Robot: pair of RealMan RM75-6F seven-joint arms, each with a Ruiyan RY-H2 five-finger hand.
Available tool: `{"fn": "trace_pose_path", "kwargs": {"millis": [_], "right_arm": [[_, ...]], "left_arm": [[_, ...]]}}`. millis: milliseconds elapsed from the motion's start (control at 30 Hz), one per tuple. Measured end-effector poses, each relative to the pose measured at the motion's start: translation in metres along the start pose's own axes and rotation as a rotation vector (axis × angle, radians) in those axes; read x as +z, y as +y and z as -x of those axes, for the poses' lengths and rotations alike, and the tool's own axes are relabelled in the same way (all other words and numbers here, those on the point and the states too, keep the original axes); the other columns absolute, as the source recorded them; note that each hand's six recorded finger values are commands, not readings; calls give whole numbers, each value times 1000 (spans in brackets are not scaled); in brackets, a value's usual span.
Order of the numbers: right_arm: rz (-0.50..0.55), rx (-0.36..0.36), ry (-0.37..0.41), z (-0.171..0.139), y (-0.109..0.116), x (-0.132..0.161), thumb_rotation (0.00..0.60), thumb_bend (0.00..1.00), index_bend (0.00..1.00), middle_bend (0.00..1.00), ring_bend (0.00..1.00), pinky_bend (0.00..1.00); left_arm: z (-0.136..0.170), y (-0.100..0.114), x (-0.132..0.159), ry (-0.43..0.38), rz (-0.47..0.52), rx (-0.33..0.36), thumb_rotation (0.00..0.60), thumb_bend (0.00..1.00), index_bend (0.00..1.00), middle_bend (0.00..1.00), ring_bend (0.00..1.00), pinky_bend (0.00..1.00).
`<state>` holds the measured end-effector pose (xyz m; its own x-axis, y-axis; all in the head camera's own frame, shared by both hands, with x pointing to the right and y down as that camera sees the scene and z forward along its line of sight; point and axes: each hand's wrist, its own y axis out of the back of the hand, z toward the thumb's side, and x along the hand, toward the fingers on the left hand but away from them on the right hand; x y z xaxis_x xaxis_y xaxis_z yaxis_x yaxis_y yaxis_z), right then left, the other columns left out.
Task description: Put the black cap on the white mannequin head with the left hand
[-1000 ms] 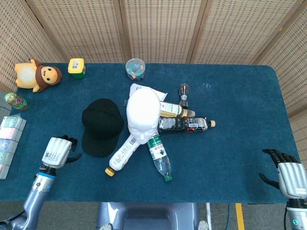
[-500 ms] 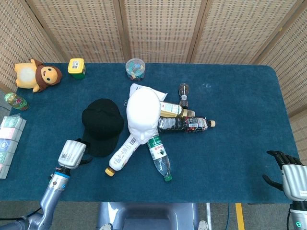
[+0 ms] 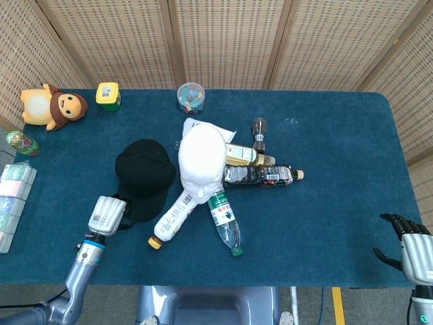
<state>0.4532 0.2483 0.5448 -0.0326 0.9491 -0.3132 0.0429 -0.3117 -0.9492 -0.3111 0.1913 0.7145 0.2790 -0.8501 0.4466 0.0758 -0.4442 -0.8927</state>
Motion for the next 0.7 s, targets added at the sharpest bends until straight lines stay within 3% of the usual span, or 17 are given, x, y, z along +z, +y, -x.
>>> {"fn": "trace_pose_path", "kwargs": {"millis": [500, 700], "right_arm": [[2, 0, -17, -4, 0, -4, 600, 113, 272, 354, 402, 414], [2, -4, -31, -6, 1, -8, 600, 113, 272, 354, 403, 414]], "left_arm": [[-5, -8, 0, 30, 19, -13, 600, 122, 697, 706, 576, 763], [-12, -5, 0, 49, 43, 20, 600, 136, 697, 706, 576, 763]]}}
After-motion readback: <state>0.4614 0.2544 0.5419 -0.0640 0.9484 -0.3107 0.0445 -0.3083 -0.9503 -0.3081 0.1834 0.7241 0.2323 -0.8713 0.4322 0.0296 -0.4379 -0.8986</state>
